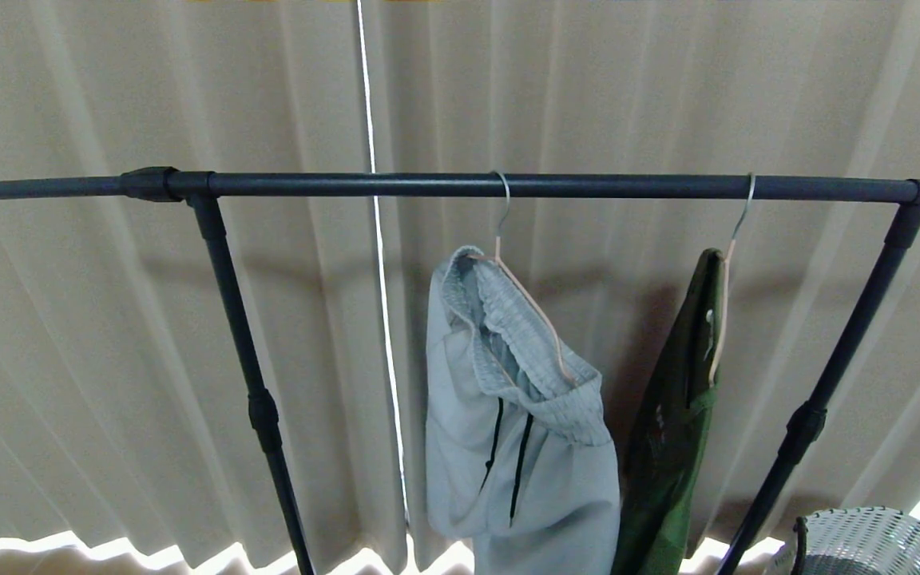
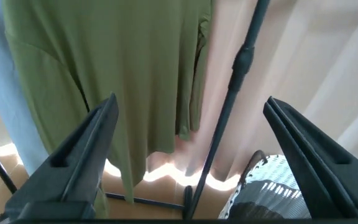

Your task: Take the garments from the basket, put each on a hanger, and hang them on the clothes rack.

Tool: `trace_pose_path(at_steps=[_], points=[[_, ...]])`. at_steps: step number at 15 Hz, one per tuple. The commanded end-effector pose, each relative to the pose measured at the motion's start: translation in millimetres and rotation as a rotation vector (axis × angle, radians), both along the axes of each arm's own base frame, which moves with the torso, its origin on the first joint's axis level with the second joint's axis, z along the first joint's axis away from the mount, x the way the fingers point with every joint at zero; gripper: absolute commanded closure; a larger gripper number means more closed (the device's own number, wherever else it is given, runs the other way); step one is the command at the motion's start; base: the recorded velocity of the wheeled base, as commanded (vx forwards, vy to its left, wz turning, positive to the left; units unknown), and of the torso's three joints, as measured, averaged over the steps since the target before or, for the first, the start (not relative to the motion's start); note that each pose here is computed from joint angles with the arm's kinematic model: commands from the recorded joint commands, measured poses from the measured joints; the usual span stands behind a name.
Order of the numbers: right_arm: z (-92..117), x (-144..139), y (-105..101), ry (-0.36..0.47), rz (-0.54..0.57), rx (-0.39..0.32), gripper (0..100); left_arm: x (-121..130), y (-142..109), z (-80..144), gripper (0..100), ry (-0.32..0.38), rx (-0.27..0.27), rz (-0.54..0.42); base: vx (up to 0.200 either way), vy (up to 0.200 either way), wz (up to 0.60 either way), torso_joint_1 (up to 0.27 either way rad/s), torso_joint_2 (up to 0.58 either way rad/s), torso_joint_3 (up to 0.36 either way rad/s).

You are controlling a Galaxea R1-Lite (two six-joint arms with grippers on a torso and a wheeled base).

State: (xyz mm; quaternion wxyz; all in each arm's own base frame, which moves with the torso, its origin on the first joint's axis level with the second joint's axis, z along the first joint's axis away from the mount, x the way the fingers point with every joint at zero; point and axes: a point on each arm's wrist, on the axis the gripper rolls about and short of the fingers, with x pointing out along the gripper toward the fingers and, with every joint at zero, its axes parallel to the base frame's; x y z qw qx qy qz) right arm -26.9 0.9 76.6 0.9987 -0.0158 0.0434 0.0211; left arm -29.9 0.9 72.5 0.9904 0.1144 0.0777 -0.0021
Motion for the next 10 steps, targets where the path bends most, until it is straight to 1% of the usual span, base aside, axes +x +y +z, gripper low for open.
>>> trace_pose_path(at_steps=[1,2,3,5,10], points=[[-1.1,2.0,-2.5,-0.028,-0.112,0.01,0,0.0,0.0,0.0,0,0.0,0.0,0.0,0.0,0.0,0.0,0.0,0.0,0.0],[-1.8,3.9,-3.6,-0.064,-0.162,0.027,0,0.0,0.0,0.0,0,0.0,0.0,0.0,0.0,0.0,0.0,0.0,0.0,0.0],[-0.7,4.4,-3.8,-0.086,-0.17,0.04,0,0.0,0.0,0.0,0,0.0,0.0,0.0,0.0,0.0,0.0,0.0,0.0,0.0],[-1.1,4.4,-3.8,-0.082,-0.171,0.05,0,0.0,0.0,0.0,0,0.0,0.0,0.0,0.0,0.0,0.0,0.0,0.0,0.0],[-1.3,4.6,-3.5,-0.078,-0.158,0.033,0,0.0,0.0,0.0,0,0.0,0.0,0.0,0.0,0.0,0.0,0.0,0.0,0.0]])
